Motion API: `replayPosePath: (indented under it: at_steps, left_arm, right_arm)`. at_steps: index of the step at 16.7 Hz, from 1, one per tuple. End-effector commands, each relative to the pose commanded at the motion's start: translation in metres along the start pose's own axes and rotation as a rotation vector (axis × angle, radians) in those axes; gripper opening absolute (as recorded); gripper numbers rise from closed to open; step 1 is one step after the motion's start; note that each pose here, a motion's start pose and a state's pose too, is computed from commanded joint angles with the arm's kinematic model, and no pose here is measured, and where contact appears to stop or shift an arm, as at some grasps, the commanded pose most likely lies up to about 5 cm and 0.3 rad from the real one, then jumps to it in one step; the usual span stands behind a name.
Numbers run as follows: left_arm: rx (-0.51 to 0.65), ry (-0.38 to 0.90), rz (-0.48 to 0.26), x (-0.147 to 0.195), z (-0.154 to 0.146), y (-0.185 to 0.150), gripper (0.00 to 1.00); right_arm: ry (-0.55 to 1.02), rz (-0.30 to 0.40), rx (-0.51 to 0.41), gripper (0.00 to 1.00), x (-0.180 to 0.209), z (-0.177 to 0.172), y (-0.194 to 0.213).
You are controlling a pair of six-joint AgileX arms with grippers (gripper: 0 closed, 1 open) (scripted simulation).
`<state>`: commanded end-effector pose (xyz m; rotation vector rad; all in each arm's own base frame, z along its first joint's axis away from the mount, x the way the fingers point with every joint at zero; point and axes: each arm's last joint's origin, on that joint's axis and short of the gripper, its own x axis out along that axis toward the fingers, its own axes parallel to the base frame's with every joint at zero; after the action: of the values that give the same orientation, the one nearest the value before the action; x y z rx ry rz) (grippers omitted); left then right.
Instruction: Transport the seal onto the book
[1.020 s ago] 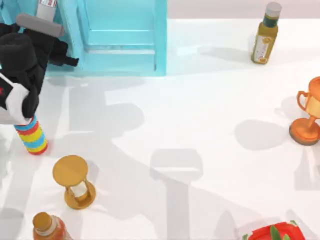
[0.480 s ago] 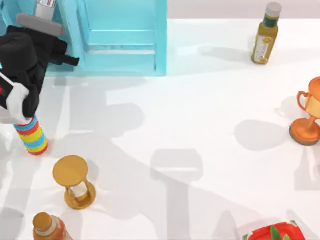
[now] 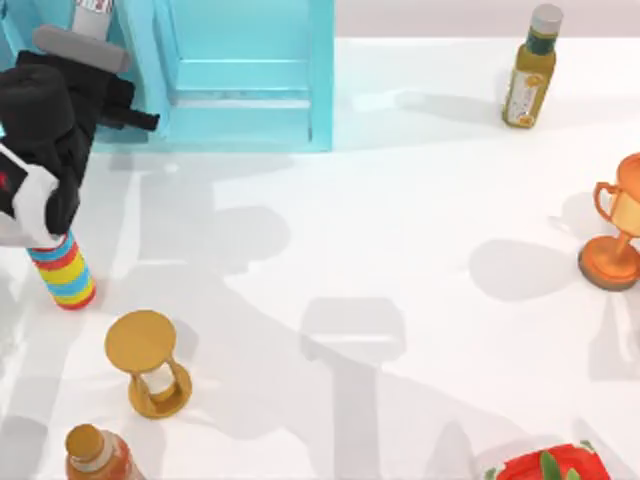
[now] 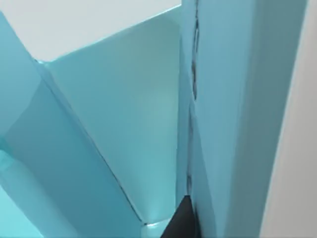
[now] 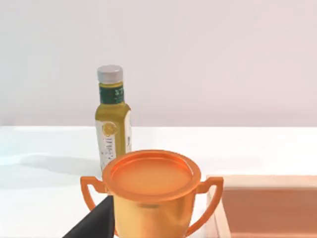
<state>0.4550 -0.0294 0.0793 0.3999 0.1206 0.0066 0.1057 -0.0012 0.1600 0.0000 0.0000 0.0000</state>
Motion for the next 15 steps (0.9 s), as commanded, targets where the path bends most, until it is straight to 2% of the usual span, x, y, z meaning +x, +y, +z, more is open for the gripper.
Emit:
replayPosePath:
  at_steps: [8, 12, 15]
  left_arm:
    - [0.003, 0.007, 0.004, 0.000, 0.002, 0.003, 0.00]
    - [-0.009, -0.011, 0.010, -0.007, 0.050, 0.025, 0.00]
    - [-0.017, -0.019, 0.017, -0.037, 0.105, 0.051, 0.00]
  right_arm:
    - [0.000, 0.000, 0.000, 1.00, 0.000, 0.000, 0.000]
    - [0.000, 0.000, 0.000, 1.00, 0.000, 0.000, 0.000]
    - [0.000, 0.000, 0.000, 1.00, 0.000, 0.000, 0.000]
